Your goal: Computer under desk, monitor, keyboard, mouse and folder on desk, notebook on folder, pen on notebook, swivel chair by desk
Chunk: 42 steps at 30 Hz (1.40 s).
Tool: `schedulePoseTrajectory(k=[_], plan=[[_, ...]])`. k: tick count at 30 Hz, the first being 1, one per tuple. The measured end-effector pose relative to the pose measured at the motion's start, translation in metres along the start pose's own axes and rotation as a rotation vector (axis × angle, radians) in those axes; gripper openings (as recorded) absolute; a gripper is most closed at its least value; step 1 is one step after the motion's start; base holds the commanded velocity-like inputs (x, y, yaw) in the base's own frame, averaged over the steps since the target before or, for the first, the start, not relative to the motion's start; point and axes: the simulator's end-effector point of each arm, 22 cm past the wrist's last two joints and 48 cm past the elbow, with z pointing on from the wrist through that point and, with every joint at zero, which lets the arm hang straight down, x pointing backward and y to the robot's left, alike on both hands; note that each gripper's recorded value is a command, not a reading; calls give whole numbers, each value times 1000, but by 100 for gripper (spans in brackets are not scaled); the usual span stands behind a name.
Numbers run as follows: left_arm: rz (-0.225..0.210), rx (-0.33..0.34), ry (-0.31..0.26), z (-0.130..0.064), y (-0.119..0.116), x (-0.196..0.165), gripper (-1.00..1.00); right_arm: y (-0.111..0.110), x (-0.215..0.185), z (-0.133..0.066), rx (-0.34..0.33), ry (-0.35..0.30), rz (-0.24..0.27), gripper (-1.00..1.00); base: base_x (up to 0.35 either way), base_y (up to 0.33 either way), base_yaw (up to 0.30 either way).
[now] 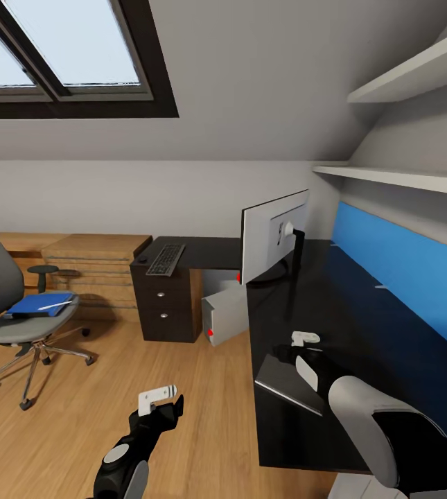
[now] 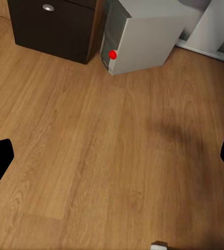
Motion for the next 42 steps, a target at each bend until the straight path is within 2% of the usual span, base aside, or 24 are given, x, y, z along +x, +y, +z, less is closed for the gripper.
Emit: schedulePoseTrajectory(k=[10,20,30,35,42], plan=[[2,-1,3,0,1,1,100,-1,-2,0,3,-8,-2,100,5,0,0],[3,-2,5,0,1,2,100,-1,-3,0,3,-10,-2,100,192,0,0],[3,-1,3,0,1,1,100,-2,-2,0,10,-7,-3,100,34,0,0],[3,1,0,4,1,8,100,-10,6,5,42,-4,-4,100,2,0,0],[2,2,0,10,4,18,100,-12,15,12,49,-5,-5,100,0,0,0]])
